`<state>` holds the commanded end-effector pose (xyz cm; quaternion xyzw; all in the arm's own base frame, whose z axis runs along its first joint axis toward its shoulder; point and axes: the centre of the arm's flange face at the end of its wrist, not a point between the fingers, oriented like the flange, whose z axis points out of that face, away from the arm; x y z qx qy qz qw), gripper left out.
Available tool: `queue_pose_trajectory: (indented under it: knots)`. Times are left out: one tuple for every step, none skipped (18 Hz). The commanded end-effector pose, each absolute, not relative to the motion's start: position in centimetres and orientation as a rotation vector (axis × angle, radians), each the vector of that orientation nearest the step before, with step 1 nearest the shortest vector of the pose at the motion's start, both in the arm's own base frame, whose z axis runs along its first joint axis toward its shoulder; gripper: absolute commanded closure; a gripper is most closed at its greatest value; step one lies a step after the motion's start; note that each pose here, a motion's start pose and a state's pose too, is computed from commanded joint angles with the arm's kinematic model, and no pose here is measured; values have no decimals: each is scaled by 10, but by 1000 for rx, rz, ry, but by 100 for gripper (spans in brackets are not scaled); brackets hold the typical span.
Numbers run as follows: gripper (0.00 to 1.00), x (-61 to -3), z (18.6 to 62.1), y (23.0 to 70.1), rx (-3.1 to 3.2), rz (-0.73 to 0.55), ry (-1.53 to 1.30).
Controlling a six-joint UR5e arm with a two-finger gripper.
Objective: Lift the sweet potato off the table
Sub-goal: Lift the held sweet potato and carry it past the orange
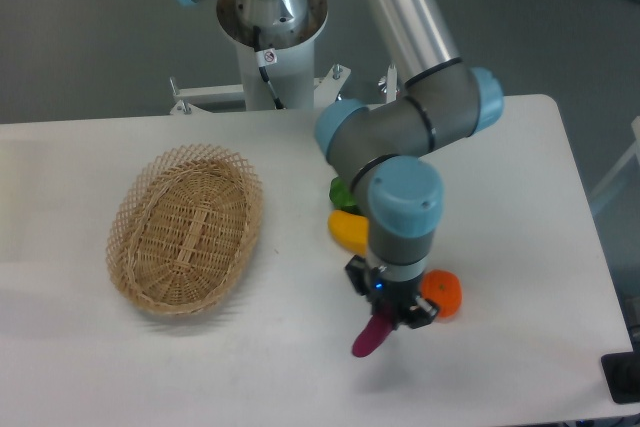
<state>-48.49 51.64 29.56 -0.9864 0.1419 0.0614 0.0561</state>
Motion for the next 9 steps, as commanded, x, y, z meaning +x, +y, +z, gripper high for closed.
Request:
queue_pose_trajectory:
  knots:
    - [72,-492,297,508,-3003,170,422]
    - [72,-500,302,500,-3015,154,421]
    - [72,-510,307,492,-3023,143,421]
    - [72,-520,313,484,-3026,141,424]
    - [72,-529,315,480,-3024,150,429]
    - [72,-538,316,475,-3023,159,424]
    - [72,-546,320,471,-3021,173,417]
    - [72,-553,320,470,-3019,181,419]
    - [71,-560,322,468,-3016,193,423]
